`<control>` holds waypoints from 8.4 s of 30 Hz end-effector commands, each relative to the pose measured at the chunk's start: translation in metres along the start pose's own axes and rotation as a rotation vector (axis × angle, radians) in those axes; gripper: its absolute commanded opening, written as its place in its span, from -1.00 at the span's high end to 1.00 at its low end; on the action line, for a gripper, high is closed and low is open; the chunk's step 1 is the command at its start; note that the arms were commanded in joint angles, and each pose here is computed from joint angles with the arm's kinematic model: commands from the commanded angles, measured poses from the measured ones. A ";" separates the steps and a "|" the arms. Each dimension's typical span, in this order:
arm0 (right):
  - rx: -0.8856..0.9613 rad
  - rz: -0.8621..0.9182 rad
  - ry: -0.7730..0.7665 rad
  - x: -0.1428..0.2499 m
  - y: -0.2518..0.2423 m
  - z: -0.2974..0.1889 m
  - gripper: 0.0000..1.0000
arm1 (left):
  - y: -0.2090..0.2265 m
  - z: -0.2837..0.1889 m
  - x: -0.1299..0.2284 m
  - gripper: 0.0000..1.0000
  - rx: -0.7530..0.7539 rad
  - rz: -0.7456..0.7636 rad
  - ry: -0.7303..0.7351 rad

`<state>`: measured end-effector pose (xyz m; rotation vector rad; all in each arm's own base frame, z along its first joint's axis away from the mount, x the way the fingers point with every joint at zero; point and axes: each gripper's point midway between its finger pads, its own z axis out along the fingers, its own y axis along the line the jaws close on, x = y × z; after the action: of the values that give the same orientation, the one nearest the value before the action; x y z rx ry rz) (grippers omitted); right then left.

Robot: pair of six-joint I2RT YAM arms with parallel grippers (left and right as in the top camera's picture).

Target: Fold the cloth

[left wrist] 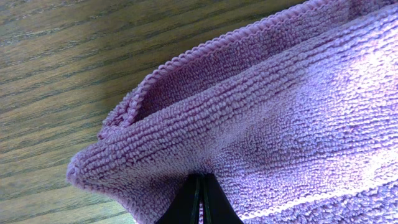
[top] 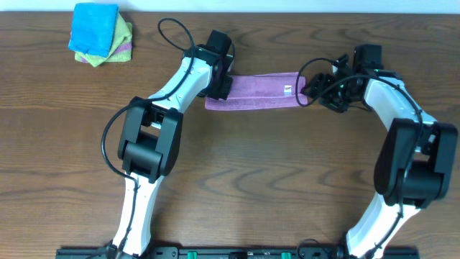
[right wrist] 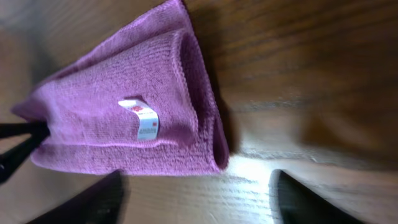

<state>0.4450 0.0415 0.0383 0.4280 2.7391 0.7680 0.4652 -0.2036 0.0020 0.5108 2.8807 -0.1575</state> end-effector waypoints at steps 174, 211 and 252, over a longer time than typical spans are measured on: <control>-0.278 -0.355 0.072 0.111 0.215 0.121 -0.38 | 0.090 -0.283 0.092 0.88 0.161 -0.296 -0.561; -0.508 -0.429 -0.006 0.112 0.273 0.123 -0.96 | 0.100 -0.254 0.088 0.88 0.153 -0.324 -0.489; -0.964 -0.391 0.115 0.081 0.325 -0.030 -0.99 | 0.099 -0.254 0.088 0.80 0.160 -0.324 -0.487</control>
<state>0.4428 0.3247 0.1951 -0.2645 2.1081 1.7745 0.3705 -0.0461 0.2259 0.0175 2.4464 -0.4858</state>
